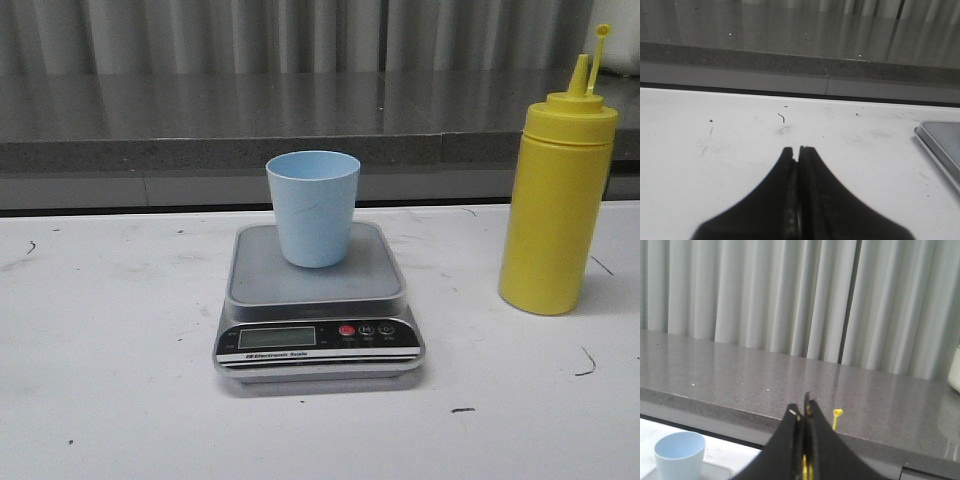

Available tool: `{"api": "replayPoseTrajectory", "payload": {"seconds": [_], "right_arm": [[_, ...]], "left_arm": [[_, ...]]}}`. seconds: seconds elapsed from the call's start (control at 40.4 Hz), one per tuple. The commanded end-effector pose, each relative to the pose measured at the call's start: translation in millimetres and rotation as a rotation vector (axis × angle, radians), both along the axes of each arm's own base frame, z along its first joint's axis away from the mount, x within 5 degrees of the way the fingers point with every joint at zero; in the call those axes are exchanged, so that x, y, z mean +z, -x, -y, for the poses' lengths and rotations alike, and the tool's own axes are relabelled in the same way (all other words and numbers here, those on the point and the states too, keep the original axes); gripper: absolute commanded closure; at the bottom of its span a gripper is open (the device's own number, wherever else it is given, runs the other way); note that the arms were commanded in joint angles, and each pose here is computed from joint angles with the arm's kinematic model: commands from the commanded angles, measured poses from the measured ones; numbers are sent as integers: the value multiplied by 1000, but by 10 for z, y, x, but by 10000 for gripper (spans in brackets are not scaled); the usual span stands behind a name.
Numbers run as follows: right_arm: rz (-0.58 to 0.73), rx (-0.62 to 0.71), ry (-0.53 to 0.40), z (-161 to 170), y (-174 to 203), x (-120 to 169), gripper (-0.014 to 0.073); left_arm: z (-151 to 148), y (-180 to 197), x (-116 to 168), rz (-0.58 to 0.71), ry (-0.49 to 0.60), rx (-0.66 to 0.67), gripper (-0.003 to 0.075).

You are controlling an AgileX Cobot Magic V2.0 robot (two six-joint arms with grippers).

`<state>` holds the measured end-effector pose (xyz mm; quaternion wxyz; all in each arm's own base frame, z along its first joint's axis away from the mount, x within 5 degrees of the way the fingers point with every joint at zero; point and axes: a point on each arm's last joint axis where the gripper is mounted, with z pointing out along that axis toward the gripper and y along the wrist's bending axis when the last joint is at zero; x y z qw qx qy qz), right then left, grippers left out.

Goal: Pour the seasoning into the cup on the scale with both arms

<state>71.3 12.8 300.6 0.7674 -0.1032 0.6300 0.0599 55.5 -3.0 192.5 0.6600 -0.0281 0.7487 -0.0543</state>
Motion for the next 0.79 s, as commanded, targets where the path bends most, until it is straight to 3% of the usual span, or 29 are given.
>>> {"api": "replayPoseTrajectory", "payload": {"seconds": [0.0,0.05,0.173,0.248,0.347,0.57,0.768], "right_arm": [[43,35,101,-60,12,16,665],[20,78,168,-114,15,-60,665],[-159,129,194,-164,14,-271,665],[-298,84,93,-127,-2,-410,665],[-376,-28,-18,-39,-28,-553,665],[-248,-159,-17,75,59,-750,665],[-177,-190,-31,101,126,-992,665]], "left_arm": [[-6,-2,3,73,4,8,740],[-6,-2,3,73,4,8,740],[-6,-2,3,73,4,8,740],[-6,-2,3,73,4,8,740],[-6,-2,3,73,4,8,740],[-6,-2,3,73,4,8,740],[-6,-2,3,73,4,8,740]]}}
